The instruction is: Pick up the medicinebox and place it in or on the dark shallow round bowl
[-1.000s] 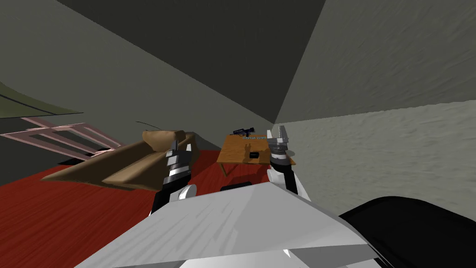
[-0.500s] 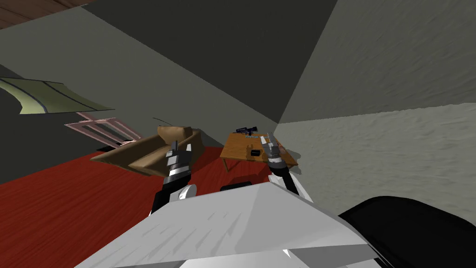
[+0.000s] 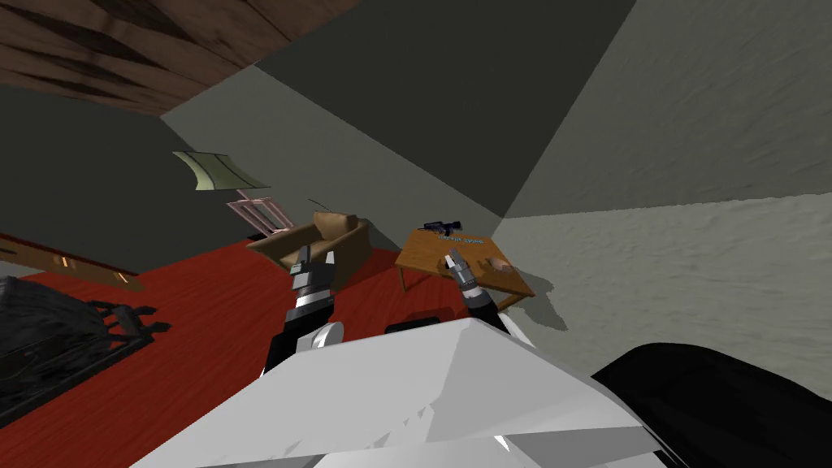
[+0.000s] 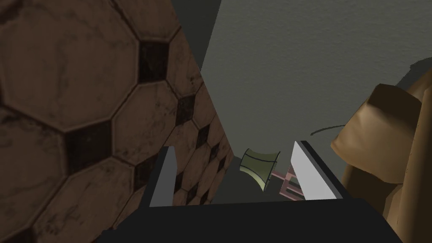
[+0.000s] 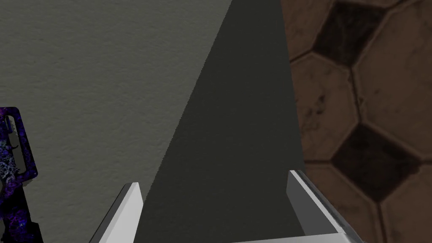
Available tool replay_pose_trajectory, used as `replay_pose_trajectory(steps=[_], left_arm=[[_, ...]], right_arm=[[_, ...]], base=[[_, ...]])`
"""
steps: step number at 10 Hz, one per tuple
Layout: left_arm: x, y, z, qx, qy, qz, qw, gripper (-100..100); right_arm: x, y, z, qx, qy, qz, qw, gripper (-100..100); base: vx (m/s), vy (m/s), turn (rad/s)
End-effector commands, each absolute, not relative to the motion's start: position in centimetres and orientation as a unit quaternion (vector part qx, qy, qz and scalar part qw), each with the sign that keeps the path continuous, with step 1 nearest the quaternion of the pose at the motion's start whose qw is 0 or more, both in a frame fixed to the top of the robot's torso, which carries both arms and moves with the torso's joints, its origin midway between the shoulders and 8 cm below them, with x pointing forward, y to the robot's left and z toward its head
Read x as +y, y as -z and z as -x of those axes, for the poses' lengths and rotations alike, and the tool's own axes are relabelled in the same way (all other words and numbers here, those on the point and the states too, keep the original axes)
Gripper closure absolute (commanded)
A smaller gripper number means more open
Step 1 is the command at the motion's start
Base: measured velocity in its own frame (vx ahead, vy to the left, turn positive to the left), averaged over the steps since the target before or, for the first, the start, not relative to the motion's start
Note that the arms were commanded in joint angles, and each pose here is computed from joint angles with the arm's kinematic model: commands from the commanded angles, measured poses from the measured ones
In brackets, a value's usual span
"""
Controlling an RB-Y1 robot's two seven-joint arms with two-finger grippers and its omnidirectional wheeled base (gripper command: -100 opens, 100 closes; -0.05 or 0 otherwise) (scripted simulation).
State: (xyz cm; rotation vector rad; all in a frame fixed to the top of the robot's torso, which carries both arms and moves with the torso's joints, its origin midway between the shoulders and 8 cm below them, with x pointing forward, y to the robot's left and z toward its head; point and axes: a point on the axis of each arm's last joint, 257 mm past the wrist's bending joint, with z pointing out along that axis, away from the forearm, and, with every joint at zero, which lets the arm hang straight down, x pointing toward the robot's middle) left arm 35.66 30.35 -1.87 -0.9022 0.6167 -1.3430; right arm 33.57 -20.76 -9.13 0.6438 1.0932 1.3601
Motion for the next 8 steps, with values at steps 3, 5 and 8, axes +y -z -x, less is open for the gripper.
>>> replay_pose_trajectory(steps=[3,5,8], left_arm=[[30.4,1.9,-35.7,0.271,0.591,0.397,0.648,0],[30.4,1.9,-35.7,0.271,0.591,0.397,0.648,0],[30.4,1.9,-35.7,0.271,0.59,0.397,0.648,0]], right_arm=[[-18.4,17.6,-31.7,0.565,-0.55,-0.305,0.533,-100],[-17.5,22.9,-29.4,0.622,-0.52,-0.319,0.49,-100],[-17.1,28.5,-26.0,0.682,-0.481,-0.329,0.441,-100]], base=[[-0.102,-0.037,0.374],[-0.064,-0.089,0.434],[-0.003,-0.098,0.358]])
